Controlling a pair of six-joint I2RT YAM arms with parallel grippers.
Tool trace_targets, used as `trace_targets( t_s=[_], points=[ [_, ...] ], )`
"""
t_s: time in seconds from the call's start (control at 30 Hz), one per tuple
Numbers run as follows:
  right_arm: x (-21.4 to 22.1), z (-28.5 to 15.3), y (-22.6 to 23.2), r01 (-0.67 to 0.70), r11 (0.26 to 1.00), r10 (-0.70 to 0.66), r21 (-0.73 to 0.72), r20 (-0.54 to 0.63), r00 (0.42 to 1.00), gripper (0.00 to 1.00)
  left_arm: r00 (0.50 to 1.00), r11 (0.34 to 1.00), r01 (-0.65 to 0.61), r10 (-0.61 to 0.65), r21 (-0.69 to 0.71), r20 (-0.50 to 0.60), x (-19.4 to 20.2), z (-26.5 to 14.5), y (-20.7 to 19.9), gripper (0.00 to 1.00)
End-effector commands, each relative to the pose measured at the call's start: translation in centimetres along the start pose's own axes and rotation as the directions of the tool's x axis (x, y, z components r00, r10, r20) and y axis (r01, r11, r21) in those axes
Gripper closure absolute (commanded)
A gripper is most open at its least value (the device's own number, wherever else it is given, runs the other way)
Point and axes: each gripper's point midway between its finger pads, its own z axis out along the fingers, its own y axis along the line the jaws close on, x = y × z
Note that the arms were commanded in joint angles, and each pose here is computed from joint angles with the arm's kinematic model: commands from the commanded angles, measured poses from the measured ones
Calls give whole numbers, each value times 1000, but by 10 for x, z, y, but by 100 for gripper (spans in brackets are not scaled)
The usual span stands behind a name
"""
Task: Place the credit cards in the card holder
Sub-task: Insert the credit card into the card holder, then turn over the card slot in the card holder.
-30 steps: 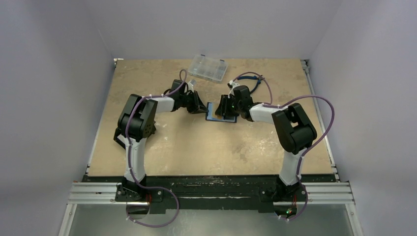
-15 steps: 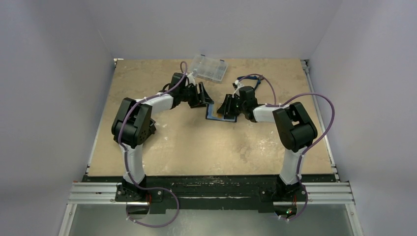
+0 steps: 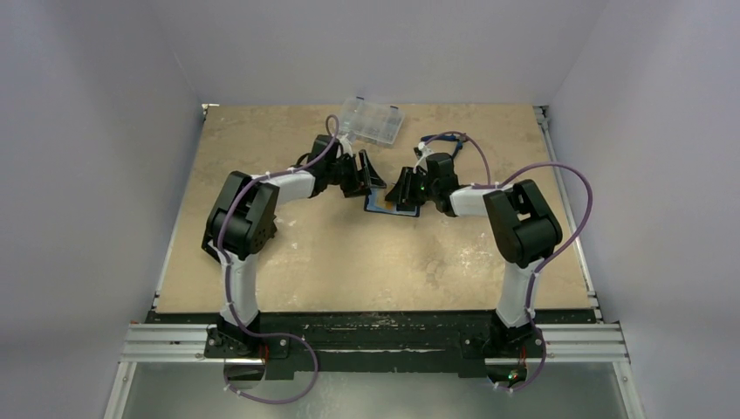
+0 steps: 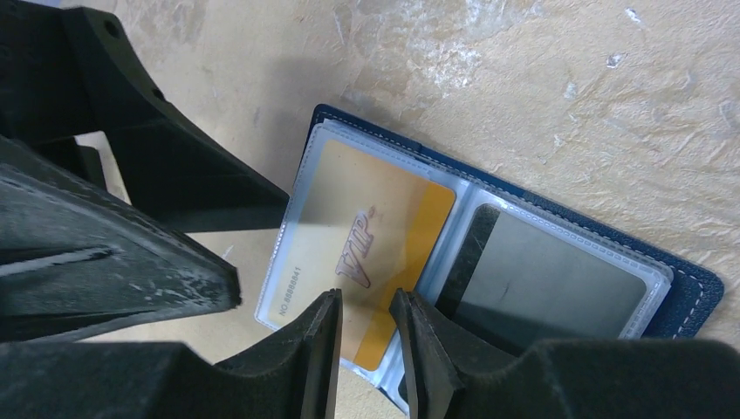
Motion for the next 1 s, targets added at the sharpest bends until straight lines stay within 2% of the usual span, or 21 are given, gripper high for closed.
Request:
trace_targets(
  t_s=[0.0,0.1,0.2,0.43,0.57,0.67,0.77,0.87,0.97],
  points=[
    [14,3,-11,-14,1000,15,24,-36,999,62,1000,997,10,-10,73,-6,2,6,-12,34],
    [12,2,-9,-15,1000,16,19,-34,999,62,1000,996,17,-16,93,-11,3,8,-14,35],
    [8,-2,-7,-35,999,35,12,-23,999,61,1000,990,0,1,141,-9,3,8,-27,43],
    [-29,-37,-1,-218,974,222,-66,64,973,52,1000,972,-15,18,233,-12,11,16,-54,47],
    [-53,-68,-22,-287,958,281,19,156,947,49,1000,963,-9,12,268,-7,14,23,-64,47],
    [-72,-99,-43,-284,953,249,111,251,935,46,999,959,-24,29,282,-13,18,33,-75,45],
    [-80,-122,-58,-276,946,218,170,298,929,44,999,949,-26,38,313,-35,28,47,-88,45],
    [-77,-126,-62,-186,959,128,213,260,957,42,999,948,-18,29,317,-31,32,50,-92,43],
    [-62,-116,-52,-117,982,87,149,191,978,44,998,963,-60,55,262,27,23,36,-85,38]
  ],
)
